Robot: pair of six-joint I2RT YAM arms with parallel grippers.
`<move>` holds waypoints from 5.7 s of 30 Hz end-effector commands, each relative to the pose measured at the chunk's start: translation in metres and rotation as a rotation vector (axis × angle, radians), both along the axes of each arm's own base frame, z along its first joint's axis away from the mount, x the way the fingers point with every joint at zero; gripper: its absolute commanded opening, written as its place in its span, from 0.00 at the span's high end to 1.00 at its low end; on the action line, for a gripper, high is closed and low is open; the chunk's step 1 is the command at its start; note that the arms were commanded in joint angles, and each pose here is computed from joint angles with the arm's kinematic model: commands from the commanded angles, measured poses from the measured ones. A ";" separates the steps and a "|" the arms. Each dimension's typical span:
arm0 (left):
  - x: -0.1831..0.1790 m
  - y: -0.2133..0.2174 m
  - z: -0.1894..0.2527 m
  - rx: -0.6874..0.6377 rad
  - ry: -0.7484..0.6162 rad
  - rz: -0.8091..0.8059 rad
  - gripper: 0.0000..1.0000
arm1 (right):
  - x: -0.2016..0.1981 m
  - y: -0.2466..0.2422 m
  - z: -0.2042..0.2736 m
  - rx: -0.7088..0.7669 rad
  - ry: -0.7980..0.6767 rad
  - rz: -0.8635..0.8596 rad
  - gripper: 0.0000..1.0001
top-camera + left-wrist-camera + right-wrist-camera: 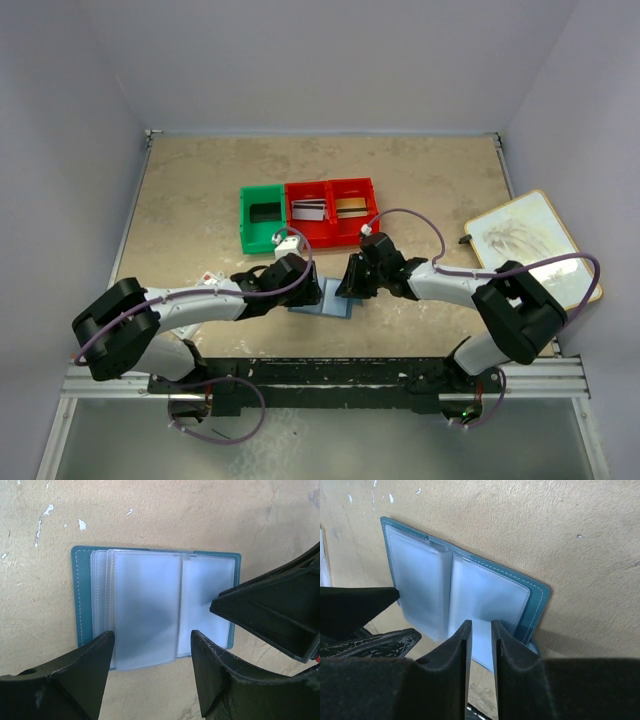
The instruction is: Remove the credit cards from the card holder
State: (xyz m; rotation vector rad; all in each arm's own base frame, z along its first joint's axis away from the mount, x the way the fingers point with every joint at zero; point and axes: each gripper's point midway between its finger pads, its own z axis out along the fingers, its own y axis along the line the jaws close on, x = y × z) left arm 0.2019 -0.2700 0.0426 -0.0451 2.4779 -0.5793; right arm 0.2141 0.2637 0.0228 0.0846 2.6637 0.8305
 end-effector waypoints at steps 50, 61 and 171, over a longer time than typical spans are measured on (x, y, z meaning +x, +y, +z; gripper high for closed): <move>-0.013 -0.080 0.024 -0.308 0.028 -0.191 0.50 | 0.020 0.005 0.086 0.180 -0.228 -0.057 0.78; -0.013 -0.073 0.035 -0.274 0.004 -0.193 0.50 | -0.008 0.007 0.015 0.124 -0.057 0.036 0.79; 0.000 -0.042 0.030 -0.027 -0.024 -0.165 0.42 | -0.002 -0.004 0.007 0.023 -0.031 -0.009 0.69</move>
